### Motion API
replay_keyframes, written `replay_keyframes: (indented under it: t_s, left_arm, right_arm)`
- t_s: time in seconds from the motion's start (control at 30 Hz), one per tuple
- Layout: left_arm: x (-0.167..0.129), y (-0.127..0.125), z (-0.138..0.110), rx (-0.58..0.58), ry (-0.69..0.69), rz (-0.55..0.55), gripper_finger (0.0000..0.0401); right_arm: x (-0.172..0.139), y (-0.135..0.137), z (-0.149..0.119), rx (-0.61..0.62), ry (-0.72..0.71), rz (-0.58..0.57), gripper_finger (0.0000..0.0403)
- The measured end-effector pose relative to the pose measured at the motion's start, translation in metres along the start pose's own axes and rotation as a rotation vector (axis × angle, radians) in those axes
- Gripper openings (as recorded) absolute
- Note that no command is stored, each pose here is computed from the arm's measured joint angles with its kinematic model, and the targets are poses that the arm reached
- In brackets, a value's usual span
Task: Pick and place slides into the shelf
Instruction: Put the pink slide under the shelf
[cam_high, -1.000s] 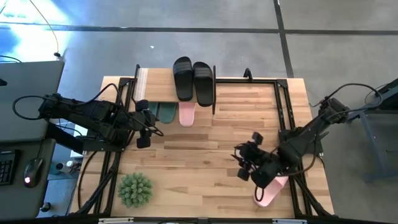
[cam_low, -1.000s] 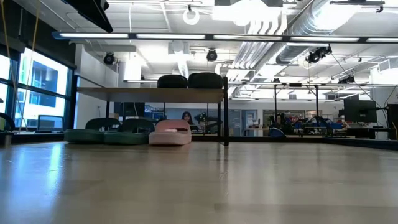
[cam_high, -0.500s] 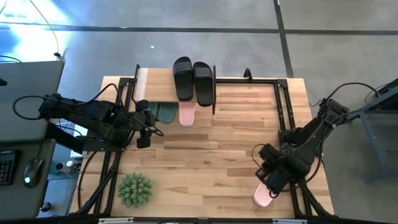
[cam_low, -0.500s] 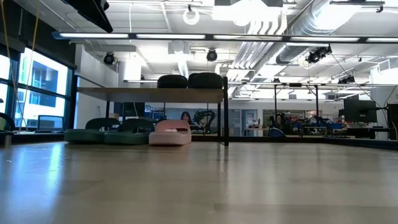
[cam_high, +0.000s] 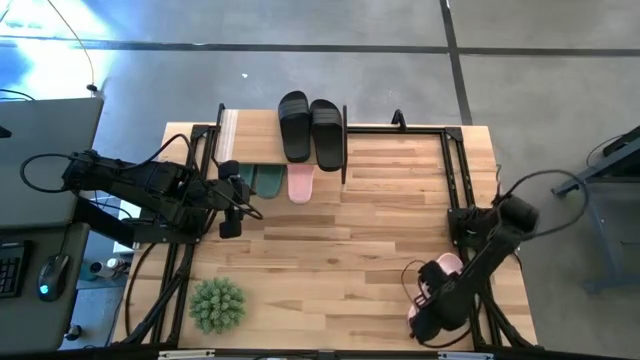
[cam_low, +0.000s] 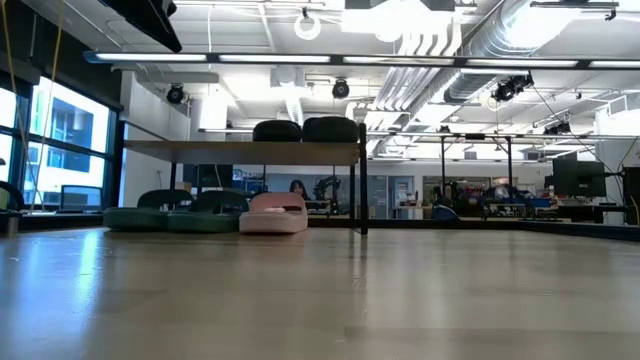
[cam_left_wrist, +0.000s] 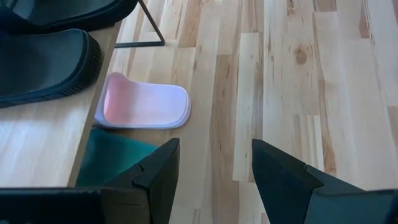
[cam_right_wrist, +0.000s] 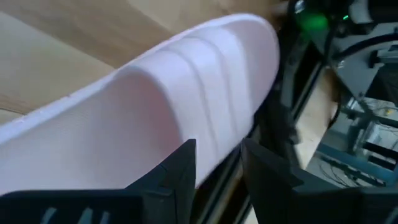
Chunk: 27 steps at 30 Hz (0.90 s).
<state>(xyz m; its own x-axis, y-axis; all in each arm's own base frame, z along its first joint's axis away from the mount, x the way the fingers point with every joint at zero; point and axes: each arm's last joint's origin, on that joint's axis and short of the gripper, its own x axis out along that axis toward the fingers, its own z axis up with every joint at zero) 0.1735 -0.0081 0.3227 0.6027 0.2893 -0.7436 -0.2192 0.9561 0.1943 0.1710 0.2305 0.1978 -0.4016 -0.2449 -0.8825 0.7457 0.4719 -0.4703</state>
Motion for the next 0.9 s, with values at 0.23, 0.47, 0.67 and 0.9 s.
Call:
replay_keyframes:
  t_s: [0.23,0.47,0.67,0.9]
  left_arm:
    - [0.000,0.000,0.000,0.012,0.000,0.000,0.0184]
    - [0.000,0.000,0.000,0.011,0.000,0.000,0.0184]
    - [0.000,0.000,0.000,0.008,0.000,0.000,0.0184]
    - [0.000,0.000,0.000,0.008,0.001,0.000,0.0184]
  right_arm:
    - [0.019,0.024,-0.005,0.004,0.002,-0.026,0.0119]
    - [0.006,0.026,-0.008,-0.007,-0.004,0.027,0.0119]
    - [-0.015,0.016,-0.008,0.008,-0.034,-0.024,0.0119]
    - [-0.003,0.027,-0.008,0.001,-0.039,-0.002,0.0119]
